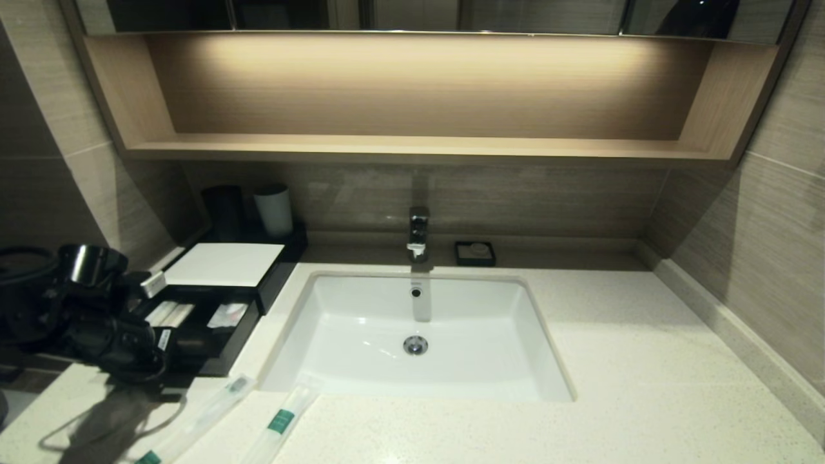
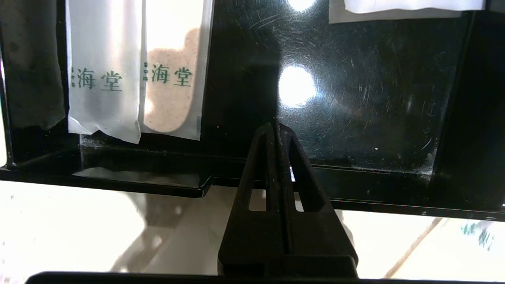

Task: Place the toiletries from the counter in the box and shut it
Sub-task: Open the drawer

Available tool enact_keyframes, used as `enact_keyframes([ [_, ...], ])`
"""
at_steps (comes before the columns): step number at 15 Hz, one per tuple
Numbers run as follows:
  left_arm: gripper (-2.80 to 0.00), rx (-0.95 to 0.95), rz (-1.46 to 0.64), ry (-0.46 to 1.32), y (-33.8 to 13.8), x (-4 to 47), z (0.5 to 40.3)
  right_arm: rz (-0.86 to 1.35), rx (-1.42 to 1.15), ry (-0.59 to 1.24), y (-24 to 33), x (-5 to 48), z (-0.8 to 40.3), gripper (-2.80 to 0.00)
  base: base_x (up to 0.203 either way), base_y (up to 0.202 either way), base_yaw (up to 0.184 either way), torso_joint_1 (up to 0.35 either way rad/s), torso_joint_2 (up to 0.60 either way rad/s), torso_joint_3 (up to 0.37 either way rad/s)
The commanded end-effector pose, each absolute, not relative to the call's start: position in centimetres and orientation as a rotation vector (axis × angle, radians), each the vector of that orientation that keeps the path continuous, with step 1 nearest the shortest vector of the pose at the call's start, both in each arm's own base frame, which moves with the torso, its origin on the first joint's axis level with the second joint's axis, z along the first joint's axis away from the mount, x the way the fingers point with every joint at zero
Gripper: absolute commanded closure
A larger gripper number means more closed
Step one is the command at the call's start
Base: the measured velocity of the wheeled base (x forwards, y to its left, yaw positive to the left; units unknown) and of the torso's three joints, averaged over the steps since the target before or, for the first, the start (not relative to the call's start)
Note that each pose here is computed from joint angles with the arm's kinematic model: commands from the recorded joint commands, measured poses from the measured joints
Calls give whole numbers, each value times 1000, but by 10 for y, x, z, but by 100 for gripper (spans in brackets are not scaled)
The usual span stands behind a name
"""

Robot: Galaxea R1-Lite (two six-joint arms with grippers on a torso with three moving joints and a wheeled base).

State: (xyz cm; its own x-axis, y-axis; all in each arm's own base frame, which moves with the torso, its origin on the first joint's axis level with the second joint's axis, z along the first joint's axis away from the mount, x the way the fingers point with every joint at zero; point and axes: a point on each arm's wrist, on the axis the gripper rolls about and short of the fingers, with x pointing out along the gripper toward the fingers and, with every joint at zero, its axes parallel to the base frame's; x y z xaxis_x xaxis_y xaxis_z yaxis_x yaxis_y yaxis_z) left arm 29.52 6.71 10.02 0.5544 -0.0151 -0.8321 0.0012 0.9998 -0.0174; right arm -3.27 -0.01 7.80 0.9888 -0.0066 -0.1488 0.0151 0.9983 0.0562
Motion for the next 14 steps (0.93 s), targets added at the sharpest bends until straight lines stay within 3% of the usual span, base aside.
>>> enact_keyframes([
  [1, 0, -10, -7, 989, 69, 289, 104, -11, 58, 152, 0, -33, 78, 0, 0, 0, 0, 0, 0, 0],
  [5, 0, -5, -5, 998, 70, 278, 104, -11, 57, 152, 0, -33, 78, 0, 0, 0, 0, 0, 0, 0],
  [8, 0, 26, 10, 799, 70, 280, 126, -12, 57, 152, 0, -33, 78, 0, 0, 0, 0, 0, 0, 0],
  [14, 0, 91, 97, 564, 61, 242, 188, -10, 57, 151, 0, -33, 78, 0, 0, 0, 0, 0, 0, 0],
])
